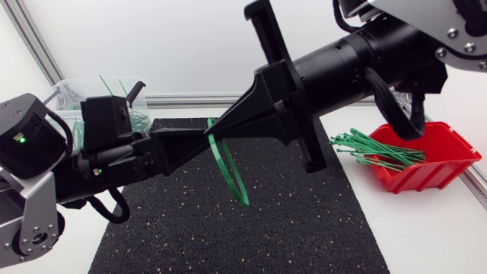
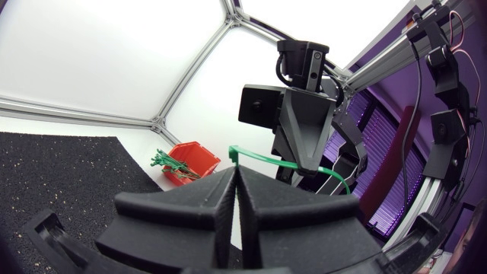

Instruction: Take a green cable tie from the red box, thread the tail through the head to close it, then place it in the transparent bin on the left.

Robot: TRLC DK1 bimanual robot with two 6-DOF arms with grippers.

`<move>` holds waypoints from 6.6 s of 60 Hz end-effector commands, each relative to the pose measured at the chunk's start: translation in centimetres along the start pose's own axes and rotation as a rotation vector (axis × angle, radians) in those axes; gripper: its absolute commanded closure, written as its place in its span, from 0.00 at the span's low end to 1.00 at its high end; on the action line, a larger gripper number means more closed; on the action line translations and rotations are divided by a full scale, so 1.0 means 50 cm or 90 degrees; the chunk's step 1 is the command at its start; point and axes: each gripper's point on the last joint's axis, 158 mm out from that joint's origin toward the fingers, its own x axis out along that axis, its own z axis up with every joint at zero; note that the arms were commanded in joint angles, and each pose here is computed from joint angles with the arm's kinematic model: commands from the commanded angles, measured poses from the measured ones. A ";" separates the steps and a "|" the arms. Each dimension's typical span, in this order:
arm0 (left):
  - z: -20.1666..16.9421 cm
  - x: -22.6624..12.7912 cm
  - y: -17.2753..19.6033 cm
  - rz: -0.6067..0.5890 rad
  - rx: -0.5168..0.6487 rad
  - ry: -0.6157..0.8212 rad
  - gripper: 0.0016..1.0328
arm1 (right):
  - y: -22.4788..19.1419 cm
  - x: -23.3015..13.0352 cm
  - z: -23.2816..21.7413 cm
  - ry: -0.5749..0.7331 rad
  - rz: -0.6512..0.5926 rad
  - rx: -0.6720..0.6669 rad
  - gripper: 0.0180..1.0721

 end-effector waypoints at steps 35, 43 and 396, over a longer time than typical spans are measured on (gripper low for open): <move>-0.006 -0.001 0.011 0.005 -0.014 0.000 0.97 | -0.017 -0.002 -0.003 -0.004 -0.002 0.021 0.95; -0.007 0.001 0.015 0.007 -0.016 0.002 0.97 | -0.012 -0.007 -0.009 -0.004 0.003 0.015 0.95; -0.069 -0.008 -0.029 -0.119 0.256 0.118 0.97 | -0.052 0.016 0.085 -0.030 -0.034 -0.094 0.74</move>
